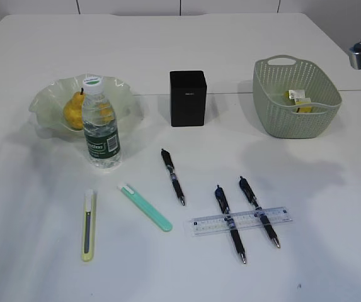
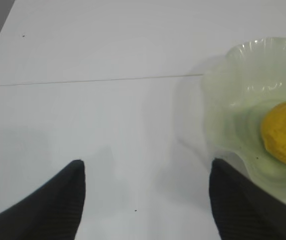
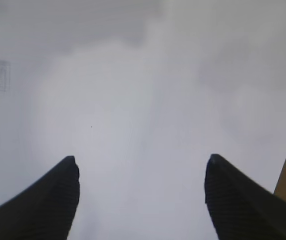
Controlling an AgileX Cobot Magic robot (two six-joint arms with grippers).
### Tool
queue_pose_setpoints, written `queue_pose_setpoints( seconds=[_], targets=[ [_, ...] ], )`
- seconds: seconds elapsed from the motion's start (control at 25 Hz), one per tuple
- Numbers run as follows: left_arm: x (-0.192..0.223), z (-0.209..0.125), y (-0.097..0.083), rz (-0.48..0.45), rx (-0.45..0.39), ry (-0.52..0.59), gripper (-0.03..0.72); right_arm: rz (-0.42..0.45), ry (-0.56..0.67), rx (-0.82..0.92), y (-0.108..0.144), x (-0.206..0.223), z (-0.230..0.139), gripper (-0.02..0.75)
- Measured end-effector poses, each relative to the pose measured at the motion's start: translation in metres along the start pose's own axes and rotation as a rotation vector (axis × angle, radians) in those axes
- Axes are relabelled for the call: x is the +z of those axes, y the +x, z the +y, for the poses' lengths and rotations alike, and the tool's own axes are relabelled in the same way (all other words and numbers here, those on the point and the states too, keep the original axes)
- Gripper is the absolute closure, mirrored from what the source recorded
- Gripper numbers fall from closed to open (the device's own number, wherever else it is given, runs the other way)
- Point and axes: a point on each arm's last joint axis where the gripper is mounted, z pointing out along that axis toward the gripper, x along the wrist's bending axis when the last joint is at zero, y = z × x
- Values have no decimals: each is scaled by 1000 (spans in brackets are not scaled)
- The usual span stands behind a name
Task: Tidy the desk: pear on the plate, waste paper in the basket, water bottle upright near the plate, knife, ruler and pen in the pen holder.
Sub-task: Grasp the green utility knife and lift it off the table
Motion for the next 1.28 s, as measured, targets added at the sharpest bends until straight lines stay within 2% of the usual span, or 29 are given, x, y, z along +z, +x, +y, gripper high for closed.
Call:
queue_pose_setpoints(
  seconds=[0.2,0.4,0.88,1.04,1.28],
  targets=[
    [-1,-4,-16,15,30,54,136,0,0,0,0,0,0,162],
    [-5,-6,-24,52,41,103,136,0,0,0,0,0,0,162],
    [-32,-2,-15,174,-108,189,136,0,0,-2,0,0,0,162],
    [-45,-5,-16,178,-123,278,137,0,0,-2,0,0,0,162],
    [-59,-20,-21,148,-146,493,137,5,1,0,0,0,0,162]
  ],
)
